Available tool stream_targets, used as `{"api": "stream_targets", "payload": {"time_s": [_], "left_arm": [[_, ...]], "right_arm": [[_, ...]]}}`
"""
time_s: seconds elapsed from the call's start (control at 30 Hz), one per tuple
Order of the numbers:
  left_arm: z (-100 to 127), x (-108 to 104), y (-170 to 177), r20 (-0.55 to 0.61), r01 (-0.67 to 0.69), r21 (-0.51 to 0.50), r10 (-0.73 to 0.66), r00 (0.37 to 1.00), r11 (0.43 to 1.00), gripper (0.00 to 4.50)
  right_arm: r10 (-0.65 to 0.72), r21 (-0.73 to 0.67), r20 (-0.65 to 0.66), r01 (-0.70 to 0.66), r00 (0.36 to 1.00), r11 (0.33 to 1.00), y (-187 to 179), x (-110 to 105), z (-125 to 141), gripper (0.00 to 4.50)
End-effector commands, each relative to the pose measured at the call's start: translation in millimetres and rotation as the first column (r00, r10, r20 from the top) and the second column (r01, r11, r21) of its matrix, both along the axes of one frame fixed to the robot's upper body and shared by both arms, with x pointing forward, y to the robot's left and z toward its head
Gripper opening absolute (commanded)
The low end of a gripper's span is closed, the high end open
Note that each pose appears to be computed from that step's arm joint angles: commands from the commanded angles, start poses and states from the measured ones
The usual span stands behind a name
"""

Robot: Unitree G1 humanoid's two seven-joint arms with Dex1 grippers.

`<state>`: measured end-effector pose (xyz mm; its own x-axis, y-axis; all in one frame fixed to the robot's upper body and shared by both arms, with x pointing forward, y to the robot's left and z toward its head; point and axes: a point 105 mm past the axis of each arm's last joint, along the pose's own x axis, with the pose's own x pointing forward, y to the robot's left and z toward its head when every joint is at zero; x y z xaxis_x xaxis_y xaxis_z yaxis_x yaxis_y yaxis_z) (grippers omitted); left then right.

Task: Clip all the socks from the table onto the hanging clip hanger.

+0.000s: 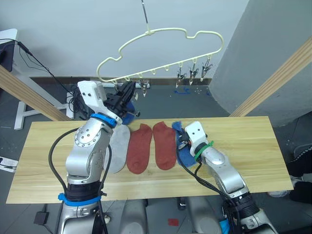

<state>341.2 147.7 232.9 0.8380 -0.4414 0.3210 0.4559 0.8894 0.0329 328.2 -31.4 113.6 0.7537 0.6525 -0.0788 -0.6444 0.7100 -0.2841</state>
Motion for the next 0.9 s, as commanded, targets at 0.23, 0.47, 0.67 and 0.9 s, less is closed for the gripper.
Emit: {"api": "stream_targets", "payload": {"time_s": [0.23, 0.47, 0.67, 0.9], "left_arm": [[12.4, -13.1, -4.1, -0.063, 0.161, -0.027, -0.163, 0.985, 0.987, 0.00], [10.4, -14.3, -5.5, -0.086, 0.174, -0.024, -0.176, 0.981, 0.984, 0.00], [6.6, -14.5, -5.4, -0.096, 0.169, -0.014, -0.170, 0.981, 0.985, 0.00], [4.0, -15.2, -5.1, -0.102, 0.159, 0.000, -0.158, 0.982, 0.987, 0.00]], "right_arm": [[0.429, -0.171, 0.194, -0.401, 0.882, 0.900, 66.3, -14.0, 64.3, 0.05], [0.438, -0.168, 0.249, -0.407, 0.864, 0.898, 80.1, -5.2, 77.9, 0.05], [0.420, -0.157, 0.314, -0.390, 0.852, 0.907, 81.3, -2.3, 92.9, 0.05], [0.394, -0.135, 0.338, -0.370, 0.855, 0.919, 80.7, 0.3, 98.8, 0.05]]}}
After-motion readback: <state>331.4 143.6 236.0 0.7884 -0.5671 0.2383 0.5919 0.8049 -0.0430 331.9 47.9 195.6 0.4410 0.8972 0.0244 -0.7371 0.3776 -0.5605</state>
